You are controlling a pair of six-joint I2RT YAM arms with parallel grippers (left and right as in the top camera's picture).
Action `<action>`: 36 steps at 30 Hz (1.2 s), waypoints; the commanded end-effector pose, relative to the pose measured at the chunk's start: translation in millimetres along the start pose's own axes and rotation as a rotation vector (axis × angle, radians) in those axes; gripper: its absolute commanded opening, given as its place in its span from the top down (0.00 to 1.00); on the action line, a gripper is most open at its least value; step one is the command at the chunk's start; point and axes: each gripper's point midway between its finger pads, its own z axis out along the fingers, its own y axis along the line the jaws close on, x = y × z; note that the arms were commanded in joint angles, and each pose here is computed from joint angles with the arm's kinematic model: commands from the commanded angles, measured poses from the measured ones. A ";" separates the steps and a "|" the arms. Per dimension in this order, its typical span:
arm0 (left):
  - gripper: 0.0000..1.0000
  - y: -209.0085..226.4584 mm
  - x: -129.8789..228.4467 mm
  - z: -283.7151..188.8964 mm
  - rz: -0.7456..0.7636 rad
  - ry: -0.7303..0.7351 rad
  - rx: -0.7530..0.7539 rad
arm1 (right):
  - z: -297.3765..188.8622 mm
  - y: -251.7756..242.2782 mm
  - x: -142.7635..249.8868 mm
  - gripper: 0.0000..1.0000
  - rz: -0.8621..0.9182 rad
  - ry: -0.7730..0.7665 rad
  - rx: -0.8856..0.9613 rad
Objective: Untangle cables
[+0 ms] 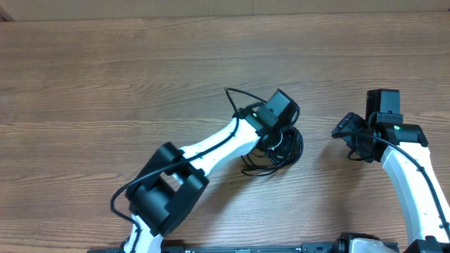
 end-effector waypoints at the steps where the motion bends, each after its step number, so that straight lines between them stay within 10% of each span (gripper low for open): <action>1: 0.45 -0.7 5.0 15.3 -0.016 0.032 0.008 | -9.8 6.3 -8.8 0.31 0.006 -0.031 -0.027; 7: 0.96 -6.5 8.1 22.5 -0.032 0.062 0.065 | -9.6 4.7 -6.4 0.38 0.005 -0.021 -0.020; 23: 0.96 -49.9 -23.0 -103.7 0.099 0.109 0.670 | -8.6 40.6 14.3 0.39 -0.168 0.099 -0.228; 36: 0.96 31.8 -32.2 -176.2 0.048 -0.012 0.699 | 2.8 60.1 32.8 0.39 -0.257 0.214 -0.350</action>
